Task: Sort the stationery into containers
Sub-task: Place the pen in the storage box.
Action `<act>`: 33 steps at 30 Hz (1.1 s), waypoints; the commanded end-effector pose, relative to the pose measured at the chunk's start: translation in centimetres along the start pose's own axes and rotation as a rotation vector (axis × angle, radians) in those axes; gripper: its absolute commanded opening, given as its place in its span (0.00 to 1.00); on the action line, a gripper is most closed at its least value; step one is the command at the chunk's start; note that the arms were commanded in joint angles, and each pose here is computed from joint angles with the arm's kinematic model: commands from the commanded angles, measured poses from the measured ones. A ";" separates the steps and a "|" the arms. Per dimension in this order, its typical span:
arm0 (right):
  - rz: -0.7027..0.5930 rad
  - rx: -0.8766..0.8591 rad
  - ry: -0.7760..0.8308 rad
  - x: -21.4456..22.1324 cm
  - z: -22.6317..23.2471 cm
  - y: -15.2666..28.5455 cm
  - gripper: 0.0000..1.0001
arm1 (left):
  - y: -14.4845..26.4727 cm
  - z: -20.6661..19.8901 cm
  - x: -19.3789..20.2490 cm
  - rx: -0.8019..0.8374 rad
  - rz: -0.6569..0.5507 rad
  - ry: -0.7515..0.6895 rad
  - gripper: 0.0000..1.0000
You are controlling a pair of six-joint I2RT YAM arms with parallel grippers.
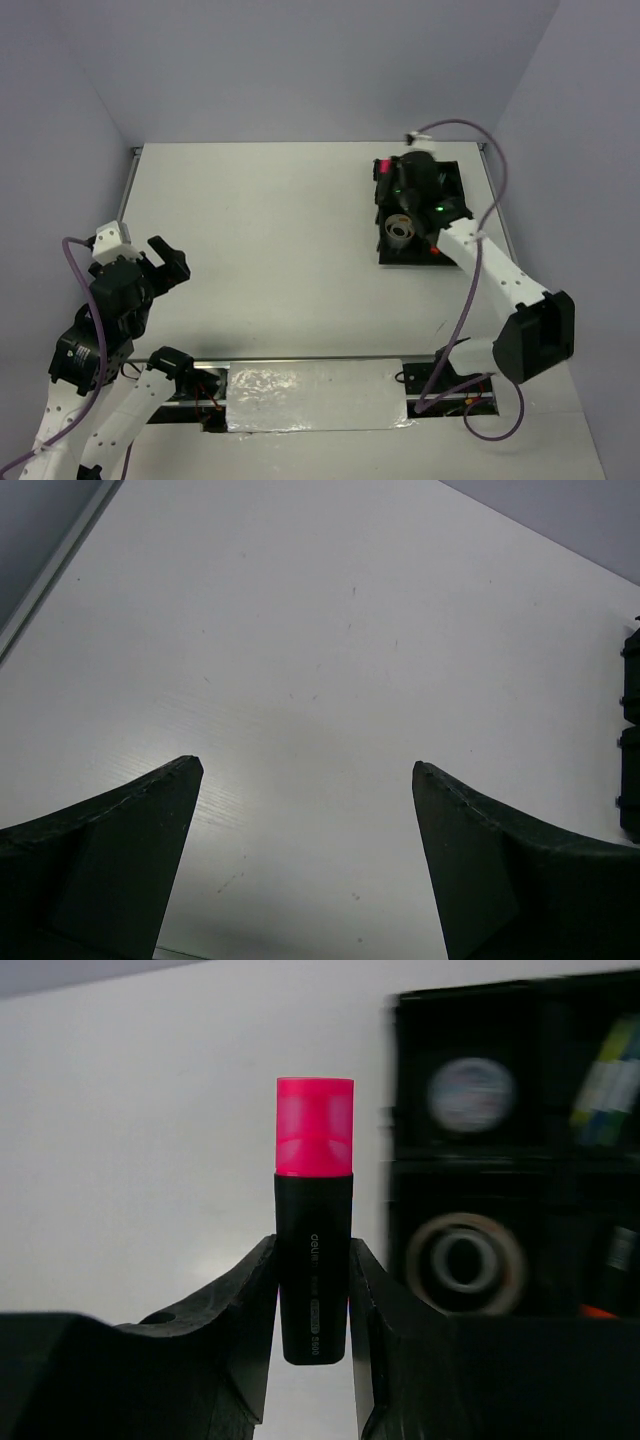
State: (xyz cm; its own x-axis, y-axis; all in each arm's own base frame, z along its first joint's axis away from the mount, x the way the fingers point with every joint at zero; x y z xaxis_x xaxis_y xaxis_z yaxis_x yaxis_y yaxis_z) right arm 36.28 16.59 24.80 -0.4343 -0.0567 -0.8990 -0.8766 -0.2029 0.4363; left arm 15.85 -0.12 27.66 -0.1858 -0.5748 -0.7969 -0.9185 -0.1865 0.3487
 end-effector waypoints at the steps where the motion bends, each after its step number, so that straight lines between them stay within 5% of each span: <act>1: 0.239 0.283 -0.107 7.5 -9.5 0.5 0.03 | -0.4 -1.0 -0.4 0.040 -0.011 -0.008 0.99; 8: 0.210 0.500 -0.200 7.3 -19.4 2.8 0.06 | -0.5 -1.2 -0.3 0.044 0.000 -0.017 0.99; 14: 0.257 0.509 -0.241 8.8 -21.5 2.2 0.18 | -0.7 -1.3 -0.2 0.046 0.007 -0.024 0.99; 20: 0.259 0.418 -0.244 8.4 -20.5 1.2 0.65 | -1.0 -1.3 0.0 0.036 0.018 -0.033 0.99; 21: 0.266 0.412 -0.249 8.3 -20.4 1.3 0.99 | -1.0 -1.3 0.0 0.034 0.018 -0.034 0.99; 28: 0.186 0.370 -0.243 5.1 -18.0 5.7 1.00 | -1.5 -1.1 -0.1 -0.020 0.022 -0.043 1.00; 33: 0.021 0.326 -0.182 2.5 -14.4 15.0 1.00 | -1.6 -0.1 -1.8 -0.146 -0.036 -0.047 0.99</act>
State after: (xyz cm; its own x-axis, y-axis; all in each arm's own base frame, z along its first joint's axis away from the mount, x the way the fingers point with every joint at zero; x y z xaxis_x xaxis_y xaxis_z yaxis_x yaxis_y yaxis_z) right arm 29.56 -1.74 23.39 -0.5599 0.1568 -0.8136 -0.8020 0.1439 0.5797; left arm 17.56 -0.32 26.42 -0.2682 -0.5234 -0.8088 -0.8734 -0.2222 0.4334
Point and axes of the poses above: each gripper's point midway between its finger pads, its own y axis back along the fingers, its own z axis along the line the jaws close on, x = y × z, the point moved 3 cm from there along y, back along the fingers, and after that the axes turned 13 degrees about y, right-handed, at the moved point
